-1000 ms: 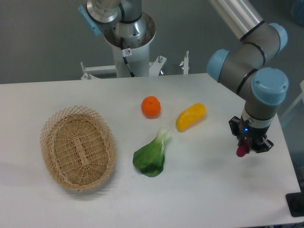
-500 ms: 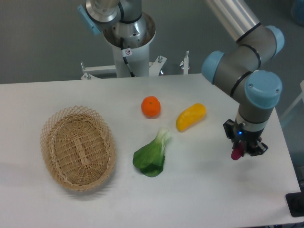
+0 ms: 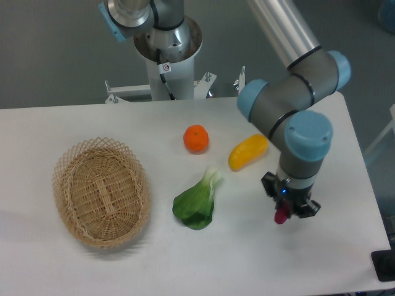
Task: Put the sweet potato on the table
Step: 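Carry the purple sweet potato in the gripper toward the bok choy, then lower the sweet potato onto the table beside the bok choy, then open the gripper to release the sweet potato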
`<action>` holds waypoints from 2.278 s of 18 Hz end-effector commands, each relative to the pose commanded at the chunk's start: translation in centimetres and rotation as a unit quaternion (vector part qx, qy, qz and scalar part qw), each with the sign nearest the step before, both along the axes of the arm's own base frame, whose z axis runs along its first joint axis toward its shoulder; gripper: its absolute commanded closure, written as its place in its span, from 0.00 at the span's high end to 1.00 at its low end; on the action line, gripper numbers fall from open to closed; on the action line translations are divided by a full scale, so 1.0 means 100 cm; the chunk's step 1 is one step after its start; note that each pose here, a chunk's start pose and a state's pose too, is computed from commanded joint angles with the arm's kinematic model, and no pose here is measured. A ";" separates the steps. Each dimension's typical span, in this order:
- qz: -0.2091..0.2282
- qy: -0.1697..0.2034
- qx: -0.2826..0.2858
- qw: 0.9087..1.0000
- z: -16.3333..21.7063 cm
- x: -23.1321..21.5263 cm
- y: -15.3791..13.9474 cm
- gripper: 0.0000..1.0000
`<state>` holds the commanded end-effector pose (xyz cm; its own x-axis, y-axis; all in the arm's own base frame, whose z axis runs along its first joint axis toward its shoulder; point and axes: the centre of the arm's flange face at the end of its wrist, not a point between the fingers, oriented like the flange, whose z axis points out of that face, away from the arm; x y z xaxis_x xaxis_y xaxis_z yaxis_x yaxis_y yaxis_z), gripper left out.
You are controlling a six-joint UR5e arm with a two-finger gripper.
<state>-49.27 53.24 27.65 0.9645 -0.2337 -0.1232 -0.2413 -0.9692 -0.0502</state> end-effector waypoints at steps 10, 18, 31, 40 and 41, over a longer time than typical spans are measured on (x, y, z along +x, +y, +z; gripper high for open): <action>0.000 -0.010 0.004 1.000 -0.045 0.059 0.066 0.07; -0.014 -0.019 -0.005 1.000 -0.068 0.094 0.091 0.26; -0.021 0.003 0.009 1.000 -0.036 0.096 0.087 1.00; -0.032 0.038 -0.002 0.999 0.010 0.027 0.025 1.00; -0.032 0.040 -0.002 0.999 0.012 0.020 0.019 1.00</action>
